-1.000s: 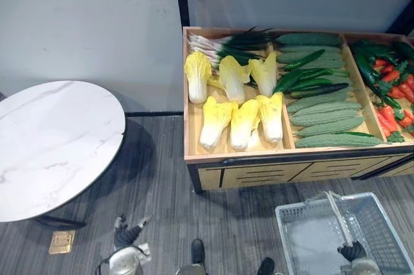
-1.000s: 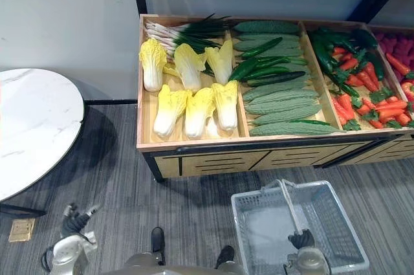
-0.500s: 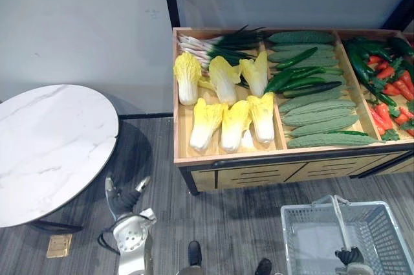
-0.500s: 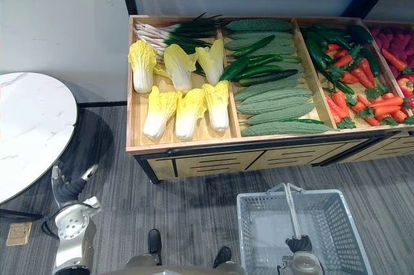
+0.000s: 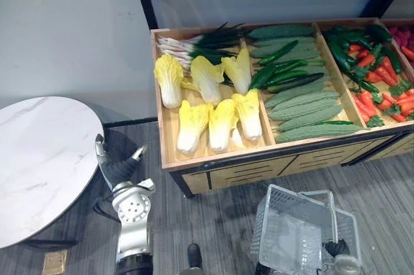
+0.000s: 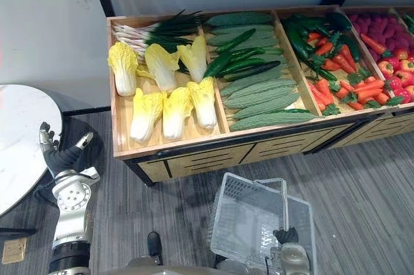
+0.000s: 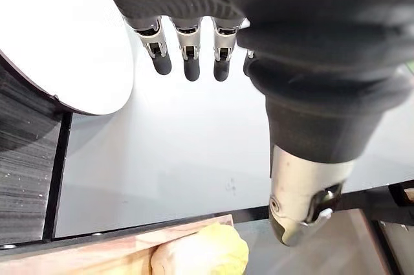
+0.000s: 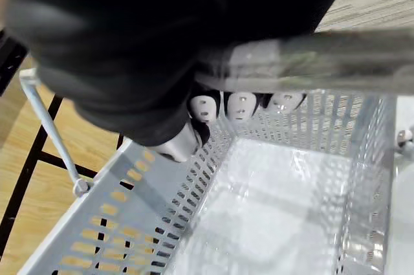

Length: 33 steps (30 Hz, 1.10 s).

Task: Pick vegetable in the basket

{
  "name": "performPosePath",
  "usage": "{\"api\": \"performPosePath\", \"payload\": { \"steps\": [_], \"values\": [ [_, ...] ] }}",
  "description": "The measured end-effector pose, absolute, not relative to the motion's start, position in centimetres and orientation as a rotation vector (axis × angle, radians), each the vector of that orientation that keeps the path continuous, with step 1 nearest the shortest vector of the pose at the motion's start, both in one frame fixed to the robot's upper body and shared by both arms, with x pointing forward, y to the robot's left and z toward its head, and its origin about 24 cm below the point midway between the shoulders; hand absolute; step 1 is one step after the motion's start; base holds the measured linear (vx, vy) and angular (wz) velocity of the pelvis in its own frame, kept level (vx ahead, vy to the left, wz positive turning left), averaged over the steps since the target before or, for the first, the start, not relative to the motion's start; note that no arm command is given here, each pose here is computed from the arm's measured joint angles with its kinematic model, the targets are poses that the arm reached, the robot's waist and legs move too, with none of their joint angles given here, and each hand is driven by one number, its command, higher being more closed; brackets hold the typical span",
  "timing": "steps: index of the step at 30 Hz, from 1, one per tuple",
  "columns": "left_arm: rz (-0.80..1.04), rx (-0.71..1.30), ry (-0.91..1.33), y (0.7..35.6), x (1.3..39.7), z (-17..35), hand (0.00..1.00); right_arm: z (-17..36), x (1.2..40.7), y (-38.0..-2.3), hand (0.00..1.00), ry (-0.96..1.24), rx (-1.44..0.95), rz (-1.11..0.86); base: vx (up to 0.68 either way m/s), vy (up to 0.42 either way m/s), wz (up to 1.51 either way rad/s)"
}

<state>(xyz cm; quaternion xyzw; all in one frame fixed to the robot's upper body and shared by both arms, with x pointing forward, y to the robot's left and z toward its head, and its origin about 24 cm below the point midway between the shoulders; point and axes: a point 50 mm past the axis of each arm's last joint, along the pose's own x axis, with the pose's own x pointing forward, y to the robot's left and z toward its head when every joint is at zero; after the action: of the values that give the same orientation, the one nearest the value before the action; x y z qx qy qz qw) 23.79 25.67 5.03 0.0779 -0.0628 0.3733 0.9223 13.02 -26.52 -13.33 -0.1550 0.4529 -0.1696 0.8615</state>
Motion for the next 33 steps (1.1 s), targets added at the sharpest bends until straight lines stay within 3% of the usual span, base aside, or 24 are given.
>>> {"api": "performPosePath", "payload": {
  "steps": [17,33],
  "values": [
    [0.658,0.331,-0.052,25.9,27.2,4.7,0.0,-12.7,15.0,-25.8,1.0,0.887,-0.357,-0.301,0.02,-0.005,-0.09],
    [0.49,0.373,-0.128,22.7,29.8,6.7,0.0,-11.6,18.0,-25.1,1.0,0.808,-0.374,-0.263,0.01,-0.009,-0.03]
  ]
}}
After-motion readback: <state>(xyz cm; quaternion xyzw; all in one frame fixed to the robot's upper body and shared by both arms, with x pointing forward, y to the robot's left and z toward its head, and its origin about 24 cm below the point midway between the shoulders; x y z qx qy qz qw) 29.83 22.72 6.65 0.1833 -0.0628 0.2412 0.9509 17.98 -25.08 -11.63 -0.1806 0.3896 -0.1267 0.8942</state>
